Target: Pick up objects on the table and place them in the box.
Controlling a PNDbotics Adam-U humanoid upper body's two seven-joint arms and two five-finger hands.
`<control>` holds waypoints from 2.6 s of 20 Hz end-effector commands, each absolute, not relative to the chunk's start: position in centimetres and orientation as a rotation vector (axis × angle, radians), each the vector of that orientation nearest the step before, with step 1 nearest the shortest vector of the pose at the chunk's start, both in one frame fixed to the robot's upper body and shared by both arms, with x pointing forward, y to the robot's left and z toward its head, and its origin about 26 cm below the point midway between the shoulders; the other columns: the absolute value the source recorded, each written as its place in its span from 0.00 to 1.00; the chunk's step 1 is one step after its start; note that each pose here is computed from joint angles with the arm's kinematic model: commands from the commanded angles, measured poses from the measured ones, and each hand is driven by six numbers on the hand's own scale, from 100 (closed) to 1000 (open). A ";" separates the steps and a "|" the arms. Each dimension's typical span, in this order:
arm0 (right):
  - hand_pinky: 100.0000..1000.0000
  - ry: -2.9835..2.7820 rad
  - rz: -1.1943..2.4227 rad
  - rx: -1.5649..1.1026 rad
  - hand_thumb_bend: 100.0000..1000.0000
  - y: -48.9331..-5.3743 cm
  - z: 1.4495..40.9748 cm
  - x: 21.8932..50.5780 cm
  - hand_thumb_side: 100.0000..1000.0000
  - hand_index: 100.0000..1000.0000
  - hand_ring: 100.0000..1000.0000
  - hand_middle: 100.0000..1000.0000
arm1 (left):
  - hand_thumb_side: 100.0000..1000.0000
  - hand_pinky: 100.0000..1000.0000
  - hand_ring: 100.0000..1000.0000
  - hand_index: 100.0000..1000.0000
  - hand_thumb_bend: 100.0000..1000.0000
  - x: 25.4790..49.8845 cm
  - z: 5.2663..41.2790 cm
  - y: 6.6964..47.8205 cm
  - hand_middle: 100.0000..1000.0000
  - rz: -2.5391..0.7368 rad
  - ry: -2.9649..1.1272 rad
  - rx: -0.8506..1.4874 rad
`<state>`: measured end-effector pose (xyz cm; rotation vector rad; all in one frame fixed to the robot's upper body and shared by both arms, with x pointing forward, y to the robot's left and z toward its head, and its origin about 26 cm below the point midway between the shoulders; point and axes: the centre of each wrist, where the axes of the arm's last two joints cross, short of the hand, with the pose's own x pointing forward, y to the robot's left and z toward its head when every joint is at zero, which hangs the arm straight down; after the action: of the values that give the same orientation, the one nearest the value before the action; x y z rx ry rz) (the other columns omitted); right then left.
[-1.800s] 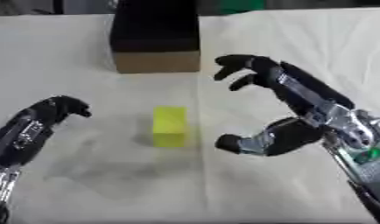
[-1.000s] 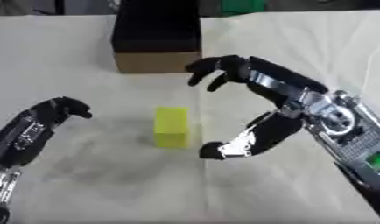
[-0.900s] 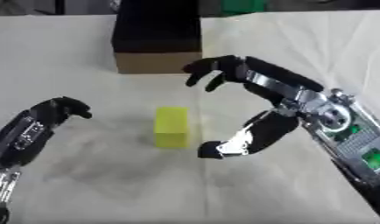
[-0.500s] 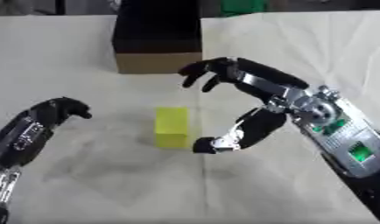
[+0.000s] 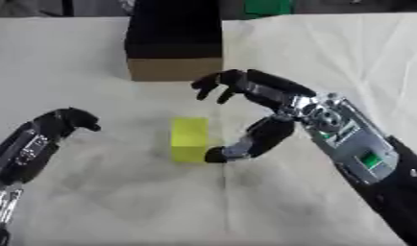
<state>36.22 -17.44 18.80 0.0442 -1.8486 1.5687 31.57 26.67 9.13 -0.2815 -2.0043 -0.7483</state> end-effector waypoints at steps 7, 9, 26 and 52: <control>0.74 -1.841 1.621 0.008 0.58 -16.5 18.3 37.5 0.32 0.92 1.00 0.74 | 0.81 0.94 0.70 0.77 0.06 31.6 9.7 26.6 0.67 -0.768 -2.018 -0.284; 0.74 -1.837 1.626 0.004 0.58 -16.3 18.1 37.7 0.33 0.92 1.00 0.74 | 0.81 0.94 0.70 0.77 0.06 31.6 9.7 26.6 0.67 -0.769 -2.018 -0.285; 0.72 -1.836 1.669 -0.168 0.65 -15.9 16.1 38.9 0.32 0.88 0.94 0.69 | 0.81 0.94 0.70 0.77 0.06 31.7 9.8 26.5 0.67 -0.771 -2.020 -0.291; 0.65 -1.935 1.633 -0.332 0.60 -14.6 14.4 39.1 0.31 0.63 0.80 0.41 | 0.82 0.94 0.69 0.77 0.06 31.7 9.7 26.4 0.67 -0.772 -2.014 -0.296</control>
<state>38.86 -14.52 13.82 -0.3025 -1.9191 1.6370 31.60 26.50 9.12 -0.2929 -1.9967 -0.7586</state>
